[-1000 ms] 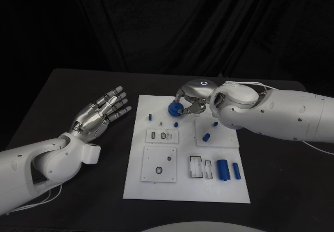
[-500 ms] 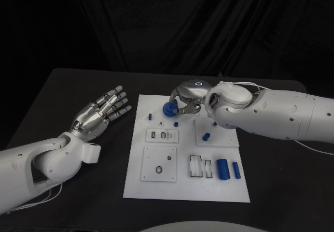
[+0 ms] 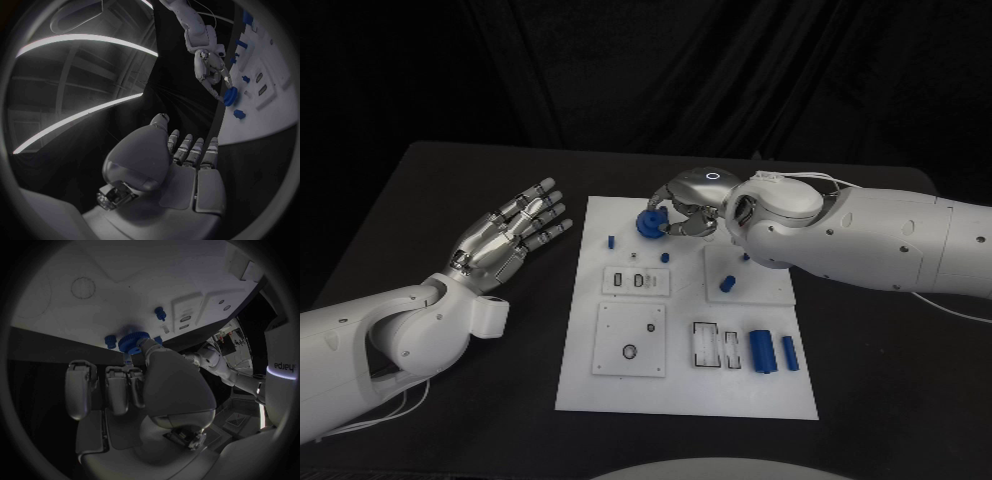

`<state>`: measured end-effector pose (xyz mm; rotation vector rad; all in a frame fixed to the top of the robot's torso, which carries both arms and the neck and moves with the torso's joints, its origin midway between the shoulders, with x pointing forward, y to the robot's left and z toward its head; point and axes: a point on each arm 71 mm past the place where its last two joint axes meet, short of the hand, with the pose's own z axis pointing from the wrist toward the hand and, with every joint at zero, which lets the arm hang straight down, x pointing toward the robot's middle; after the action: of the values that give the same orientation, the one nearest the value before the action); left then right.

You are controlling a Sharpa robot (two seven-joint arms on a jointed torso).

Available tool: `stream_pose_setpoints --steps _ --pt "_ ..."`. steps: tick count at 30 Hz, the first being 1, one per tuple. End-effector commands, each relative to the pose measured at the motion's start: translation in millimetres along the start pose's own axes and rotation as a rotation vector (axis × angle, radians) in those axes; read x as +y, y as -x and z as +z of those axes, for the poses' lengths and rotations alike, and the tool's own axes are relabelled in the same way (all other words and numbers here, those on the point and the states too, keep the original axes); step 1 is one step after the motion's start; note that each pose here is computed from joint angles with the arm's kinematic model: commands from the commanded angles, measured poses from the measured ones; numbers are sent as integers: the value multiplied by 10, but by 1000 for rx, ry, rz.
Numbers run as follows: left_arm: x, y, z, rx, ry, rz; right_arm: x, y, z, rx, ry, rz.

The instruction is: Assemble the parts on the task board

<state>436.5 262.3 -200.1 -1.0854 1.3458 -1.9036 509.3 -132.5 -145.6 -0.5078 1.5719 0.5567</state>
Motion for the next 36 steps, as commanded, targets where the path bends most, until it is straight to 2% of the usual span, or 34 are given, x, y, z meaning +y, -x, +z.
stream_pose_setpoints --steps 1,17,36 --pt "-15 -16 1 13 -29 -9 -32 -46 -16 31 -19 -6" --pt "-14 -5 -3 12 -27 -9 -95 -59 -79 35 -34 -3" --pt "-9 3 -2 10 -24 -8 -47 -49 -77 11 -9 3"
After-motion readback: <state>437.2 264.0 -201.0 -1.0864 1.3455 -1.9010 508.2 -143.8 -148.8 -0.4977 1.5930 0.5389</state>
